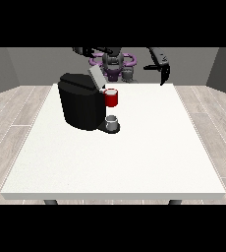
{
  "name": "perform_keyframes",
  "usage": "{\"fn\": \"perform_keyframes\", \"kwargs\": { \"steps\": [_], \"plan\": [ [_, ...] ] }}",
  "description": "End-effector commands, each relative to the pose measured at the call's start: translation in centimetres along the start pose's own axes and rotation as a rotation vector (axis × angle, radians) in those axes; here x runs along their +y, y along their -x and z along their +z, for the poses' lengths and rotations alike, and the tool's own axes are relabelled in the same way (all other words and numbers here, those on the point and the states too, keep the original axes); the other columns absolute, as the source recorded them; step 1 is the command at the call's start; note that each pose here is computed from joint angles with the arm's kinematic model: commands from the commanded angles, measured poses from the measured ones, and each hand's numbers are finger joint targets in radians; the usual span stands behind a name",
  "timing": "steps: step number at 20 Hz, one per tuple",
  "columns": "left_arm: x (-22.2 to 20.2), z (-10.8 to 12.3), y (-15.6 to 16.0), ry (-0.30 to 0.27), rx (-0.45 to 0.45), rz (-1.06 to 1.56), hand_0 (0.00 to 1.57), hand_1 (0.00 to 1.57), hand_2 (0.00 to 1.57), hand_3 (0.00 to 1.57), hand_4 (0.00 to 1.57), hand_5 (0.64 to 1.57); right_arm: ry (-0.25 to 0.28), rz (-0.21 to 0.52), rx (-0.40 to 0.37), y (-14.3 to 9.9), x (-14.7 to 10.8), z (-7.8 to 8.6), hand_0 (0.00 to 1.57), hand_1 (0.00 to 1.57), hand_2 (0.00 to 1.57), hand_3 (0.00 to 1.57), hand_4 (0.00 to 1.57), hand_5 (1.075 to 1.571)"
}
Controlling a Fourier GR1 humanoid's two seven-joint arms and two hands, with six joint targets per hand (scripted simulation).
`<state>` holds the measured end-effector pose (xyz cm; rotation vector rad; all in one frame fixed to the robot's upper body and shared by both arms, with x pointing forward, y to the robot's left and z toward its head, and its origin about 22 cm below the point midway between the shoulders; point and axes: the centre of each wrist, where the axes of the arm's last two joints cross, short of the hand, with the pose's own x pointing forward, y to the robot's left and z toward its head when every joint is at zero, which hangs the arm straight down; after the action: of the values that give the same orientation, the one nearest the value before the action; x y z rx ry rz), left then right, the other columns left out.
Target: Insert the coffee pod into the coffee machine and close the lid
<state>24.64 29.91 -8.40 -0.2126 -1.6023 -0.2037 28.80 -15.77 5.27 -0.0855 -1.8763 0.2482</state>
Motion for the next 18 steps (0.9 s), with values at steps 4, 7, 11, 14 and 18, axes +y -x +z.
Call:
{"fn": "perform_keyframes", "kwargs": {
  "steps": [4, 7, 11, 14, 18],
  "plan": [
    [-0.3, -0.5, -1.9, 0.037, -0.079, -0.028, 0.0, 0.0, 0.0, 0.0, 0.37, 1.571, 0.067, 0.014, -0.024, 2.2, -1.4, -2.1, 0.0, 0.0, 0.0, 0.0, 0.35, 1.571],
    [-0.8, 0.0, -1.6, 0.04, -0.089, -0.019, 0.0, 0.0, 0.0, 0.0, 0.38, 1.571, 0.109, 0.048, -0.022, 1.4, -1.8, -4.6, 0.0, 0.0, 0.0, 0.0, 0.39, 1.571],
    [-0.1, -1.7, -3.4, 0.04, -0.119, -0.028, 0.0, 0.0, 0.0, 0.0, 0.31, 1.571, 0.149, 0.052, -0.012, 0.6, -3.7, -6.9, 0.0, 0.0, 0.0, 0.0, 0.37, 1.571],
    [0.1, -1.1, -2.5, 0.014, -0.137, -0.018, 0.0, 0.0, 0.0, 0.0, 0.33, 1.571, 0.139, 0.013, -0.019, 1.7, -4.1, -6.9, 0.0, 0.0, 0.0, 0.0, 0.41, 1.571],
    [0.6, -1.5, -3.6, 0.038, -0.099, -0.022, 0.0, 0.0, 0.0, 0.0, 0.29, 1.571, 0.135, 0.03, 0.017, 2.0, -4.0, -8.1, 0.0, 0.0, 0.0, 0.0, 0.44, 1.571]
  ]
}}
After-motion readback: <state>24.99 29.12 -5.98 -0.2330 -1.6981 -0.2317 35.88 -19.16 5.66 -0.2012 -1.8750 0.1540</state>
